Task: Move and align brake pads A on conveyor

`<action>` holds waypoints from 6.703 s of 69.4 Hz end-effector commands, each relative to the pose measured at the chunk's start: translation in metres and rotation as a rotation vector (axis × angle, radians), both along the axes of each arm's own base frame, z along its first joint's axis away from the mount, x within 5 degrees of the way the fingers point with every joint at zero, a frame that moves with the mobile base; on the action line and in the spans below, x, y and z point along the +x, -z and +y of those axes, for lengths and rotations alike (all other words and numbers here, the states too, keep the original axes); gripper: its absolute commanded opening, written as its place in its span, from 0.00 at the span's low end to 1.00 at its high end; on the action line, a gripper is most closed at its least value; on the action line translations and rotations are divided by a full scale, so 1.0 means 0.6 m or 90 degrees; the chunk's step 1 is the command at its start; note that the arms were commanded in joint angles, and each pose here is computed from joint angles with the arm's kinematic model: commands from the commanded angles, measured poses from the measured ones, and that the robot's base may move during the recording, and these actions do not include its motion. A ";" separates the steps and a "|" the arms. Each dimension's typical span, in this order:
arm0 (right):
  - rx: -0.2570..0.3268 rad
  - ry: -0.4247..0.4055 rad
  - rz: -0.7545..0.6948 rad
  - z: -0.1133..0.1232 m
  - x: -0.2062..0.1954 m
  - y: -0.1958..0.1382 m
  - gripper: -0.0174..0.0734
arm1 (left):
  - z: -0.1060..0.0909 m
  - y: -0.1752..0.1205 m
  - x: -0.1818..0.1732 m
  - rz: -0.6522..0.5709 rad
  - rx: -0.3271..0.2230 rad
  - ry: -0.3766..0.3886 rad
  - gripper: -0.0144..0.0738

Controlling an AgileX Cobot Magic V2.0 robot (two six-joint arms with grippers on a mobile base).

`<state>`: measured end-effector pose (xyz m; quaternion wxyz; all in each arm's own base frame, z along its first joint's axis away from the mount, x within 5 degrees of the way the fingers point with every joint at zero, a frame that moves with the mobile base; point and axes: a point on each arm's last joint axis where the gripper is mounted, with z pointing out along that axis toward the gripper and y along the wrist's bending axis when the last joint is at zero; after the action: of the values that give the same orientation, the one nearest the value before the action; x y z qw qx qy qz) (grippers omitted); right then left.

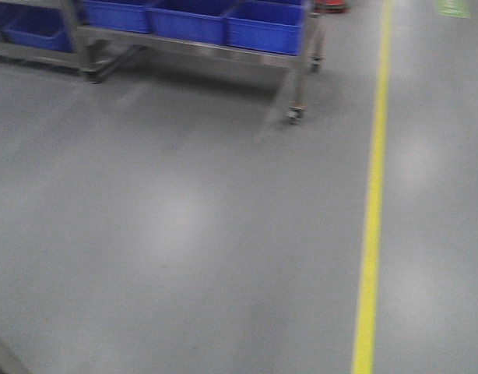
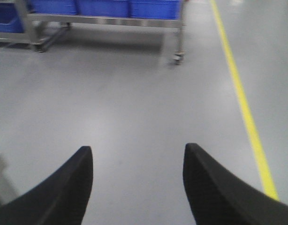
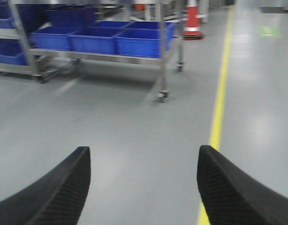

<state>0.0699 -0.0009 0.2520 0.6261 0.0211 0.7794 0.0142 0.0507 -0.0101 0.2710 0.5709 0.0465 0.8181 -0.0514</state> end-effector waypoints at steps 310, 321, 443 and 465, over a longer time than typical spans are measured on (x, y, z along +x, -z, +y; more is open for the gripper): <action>-0.007 -0.004 -0.061 0.001 0.002 -0.026 0.71 | 0.000 -0.024 0.004 -0.056 -0.015 -0.004 0.61; -0.007 -0.004 -0.061 0.001 0.002 -0.026 0.71 | 0.000 -0.024 0.004 -0.056 -0.015 -0.004 0.61; -0.007 -0.004 -0.061 0.001 0.002 -0.026 0.71 | -0.169 -0.026 0.369 0.288 0.024 0.168 0.61; -0.007 -0.004 -0.061 0.001 0.002 -0.026 0.71 | -0.170 0.035 0.425 0.418 0.061 0.067 0.61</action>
<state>0.0699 -0.0009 0.2520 0.6261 0.0207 0.7794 0.0139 0.2963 -0.1096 0.2381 0.2487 0.1198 0.9596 -0.0540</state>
